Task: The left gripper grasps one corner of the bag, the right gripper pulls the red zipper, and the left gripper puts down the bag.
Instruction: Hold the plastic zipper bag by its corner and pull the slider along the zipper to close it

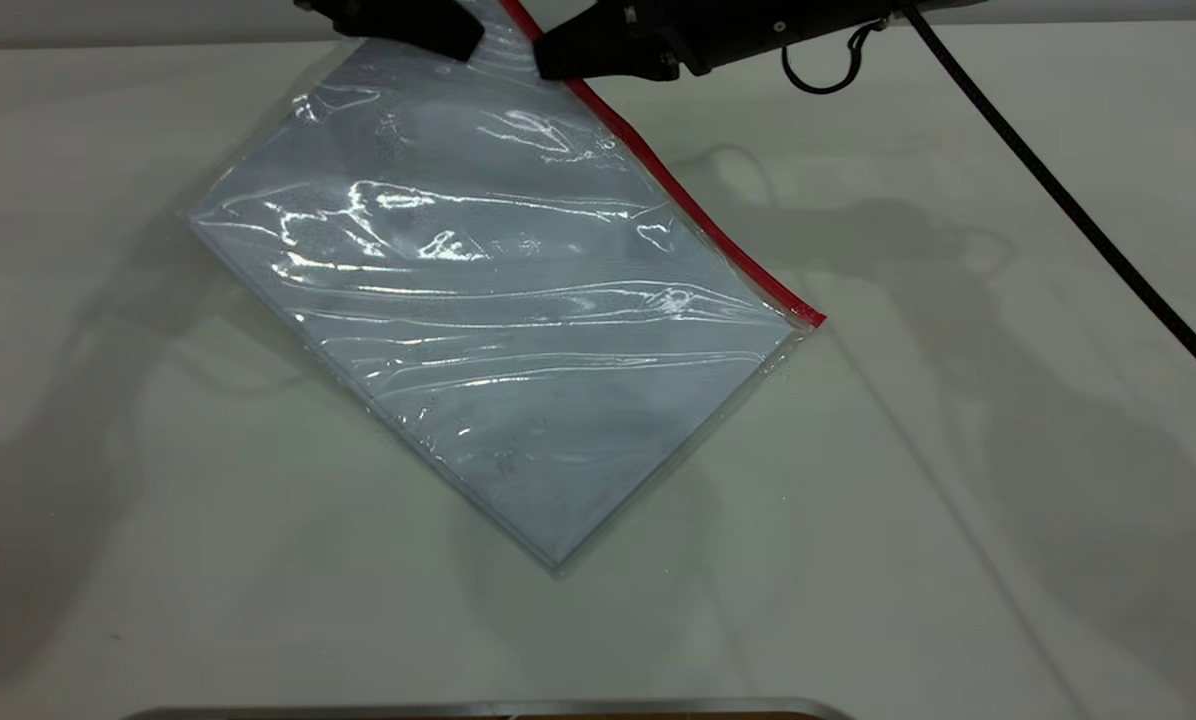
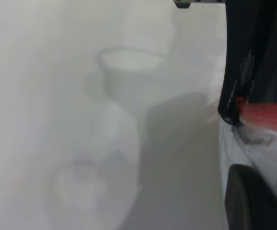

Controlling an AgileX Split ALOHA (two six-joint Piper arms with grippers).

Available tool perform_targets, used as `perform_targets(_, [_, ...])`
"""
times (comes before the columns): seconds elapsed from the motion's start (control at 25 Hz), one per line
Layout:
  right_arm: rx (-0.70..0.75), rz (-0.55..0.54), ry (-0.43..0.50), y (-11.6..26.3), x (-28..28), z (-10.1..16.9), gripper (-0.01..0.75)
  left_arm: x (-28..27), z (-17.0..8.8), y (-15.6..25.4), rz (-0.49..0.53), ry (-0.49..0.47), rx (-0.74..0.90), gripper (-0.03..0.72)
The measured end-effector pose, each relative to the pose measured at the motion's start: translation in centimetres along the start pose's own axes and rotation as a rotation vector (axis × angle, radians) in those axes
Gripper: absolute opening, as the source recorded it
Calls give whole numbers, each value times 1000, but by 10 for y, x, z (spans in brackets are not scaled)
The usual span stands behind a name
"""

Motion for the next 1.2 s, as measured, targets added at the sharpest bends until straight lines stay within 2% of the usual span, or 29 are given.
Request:
perform_targets(0.32, [-33, 120, 25, 21, -12, -11, 37, -9, 9, -9, -97, -29, -6, 52])
perform_targets(0.56, [-85, 342, 45, 59, -31, -24, 39, -14, 19, -19, -167, -81, 11, 51])
perform_targets(0.96, [-44, 688, 45, 110, -65, -28, 44, -17, 30, -23, -198, -144, -7, 51])
perform_targets(1.2, [-17, 697, 83, 111, -67, -32, 68, -17, 29, -23, -198, -139, -6, 51])
Point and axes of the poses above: a point on each arm's last joint axis where the gripper is mounted, x pointing out along that axis toward the gripper, z along the wrist's bending axis when the last joint is at zero, y = z × x, the point moved 7 cm from there along x, pointing out along that axis toward the gripper, and after that the axes turned 10 degrees about -x, right-handed, at the moved point
